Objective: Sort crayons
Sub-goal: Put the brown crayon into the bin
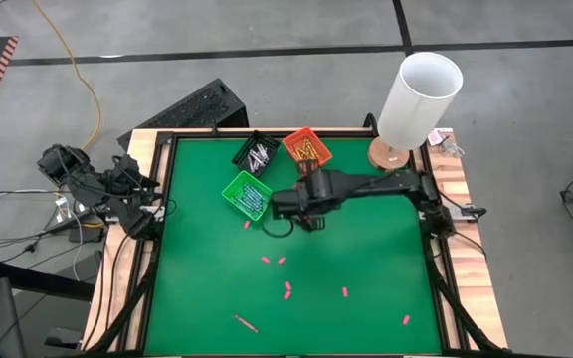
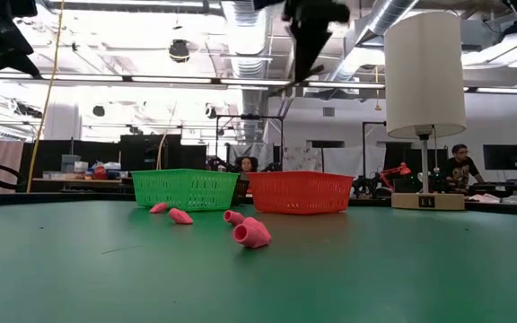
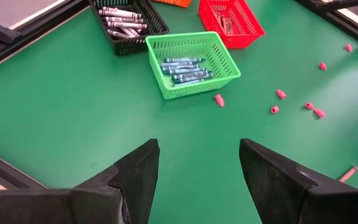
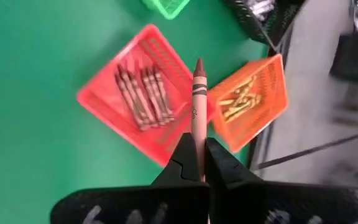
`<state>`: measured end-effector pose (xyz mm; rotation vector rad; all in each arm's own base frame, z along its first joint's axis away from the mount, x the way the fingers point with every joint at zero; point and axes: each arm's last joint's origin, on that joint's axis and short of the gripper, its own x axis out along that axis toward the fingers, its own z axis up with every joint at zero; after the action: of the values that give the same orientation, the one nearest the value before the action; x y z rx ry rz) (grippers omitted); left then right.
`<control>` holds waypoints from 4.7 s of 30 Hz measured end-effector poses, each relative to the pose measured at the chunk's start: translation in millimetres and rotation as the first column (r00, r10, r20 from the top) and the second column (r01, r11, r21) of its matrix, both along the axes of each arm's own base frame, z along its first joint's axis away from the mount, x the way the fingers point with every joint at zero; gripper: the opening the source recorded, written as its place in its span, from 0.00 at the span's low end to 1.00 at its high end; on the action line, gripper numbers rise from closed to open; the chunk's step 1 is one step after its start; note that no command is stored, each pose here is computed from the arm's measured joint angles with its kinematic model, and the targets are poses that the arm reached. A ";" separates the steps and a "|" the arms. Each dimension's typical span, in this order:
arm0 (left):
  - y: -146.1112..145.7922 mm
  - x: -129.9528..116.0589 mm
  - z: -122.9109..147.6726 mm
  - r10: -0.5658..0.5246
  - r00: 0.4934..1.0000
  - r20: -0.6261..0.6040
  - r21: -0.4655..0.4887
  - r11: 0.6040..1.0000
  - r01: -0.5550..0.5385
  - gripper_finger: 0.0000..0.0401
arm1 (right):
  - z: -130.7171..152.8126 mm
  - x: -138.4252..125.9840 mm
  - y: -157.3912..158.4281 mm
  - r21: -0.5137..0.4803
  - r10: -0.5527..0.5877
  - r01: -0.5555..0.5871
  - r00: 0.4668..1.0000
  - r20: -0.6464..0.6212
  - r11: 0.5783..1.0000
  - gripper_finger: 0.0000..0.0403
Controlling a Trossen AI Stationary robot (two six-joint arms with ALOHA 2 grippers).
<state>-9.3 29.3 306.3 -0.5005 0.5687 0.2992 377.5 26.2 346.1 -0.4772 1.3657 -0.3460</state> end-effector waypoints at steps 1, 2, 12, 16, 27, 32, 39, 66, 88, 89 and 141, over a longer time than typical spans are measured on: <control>0.0 0.0 0.0 -0.004 1.000 -0.001 0.005 1.000 0.004 0.53 | -2.1 0.9 -5.3 -0.016 0.038 -0.039 0.999 -0.035 0.999 0.00; 0.0 0.0 0.0 -0.008 1.000 -0.002 0.010 1.000 0.008 0.53 | -4.1 2.3 -9.8 -0.024 0.079 -0.080 0.995 -0.067 0.996 0.00; 0.4 0.0 0.2 -0.002 1.000 0.003 0.025 1.000 0.001 0.53 | -50.8 3.5 -55.0 -0.028 0.193 -0.218 0.912 -0.362 0.976 0.00; 1.0 0.1 0.5 0.015 1.000 0.013 0.033 0.999 -0.015 0.53 | -75.1 7.4 -60.2 0.015 0.272 -0.289 0.878 -0.393 0.957 0.00; 3.3 0.3 1.8 0.088 0.994 0.061 0.068 0.993 -0.092 0.53 | -123.4 18.8 -59.8 0.102 0.441 -0.431 0.844 -0.306 0.896 0.00; 3.6 0.4 1.9 0.097 0.993 0.067 0.071 0.992 -0.102 0.53 | -135.6 15.6 -66.6 0.143 0.448 -0.424 0.843 -0.299 0.894 0.00; 3.6 0.4 2.0 0.103 0.992 0.069 0.061 0.992 -0.108 0.53 | -144.8 11.8 -70.3 0.171 0.456 -0.423 0.835 -0.309 0.890 0.02; 3.1 0.4 1.7 0.105 0.992 0.064 0.032 0.994 -0.107 0.53 | -40.5 25.6 -54.0 0.328 0.065 -0.083 0.996 0.065 0.941 0.22; 1.7 0.5 1.3 0.070 0.997 0.041 0.011 0.997 -0.070 0.53 | -44.4 83.1 180.8 0.434 -0.152 -0.327 0.627 0.764 0.839 0.22; 1.6 0.5 1.2 0.066 0.997 0.039 0.008 0.998 -0.067 0.53 | -51.2 85.6 188.3 0.431 -0.154 -0.333 0.614 0.774 0.839 0.22; 1.6 0.5 1.2 0.102 0.994 0.047 -0.043 0.994 -0.100 0.53 | -207.6 90.2 253.0 0.543 -0.260 -0.129 0.771 0.581 0.830 0.21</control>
<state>-8.9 30.9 307.6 -0.5756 0.5037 0.3714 467.6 279.1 138.6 0.1932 0.7442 -0.1255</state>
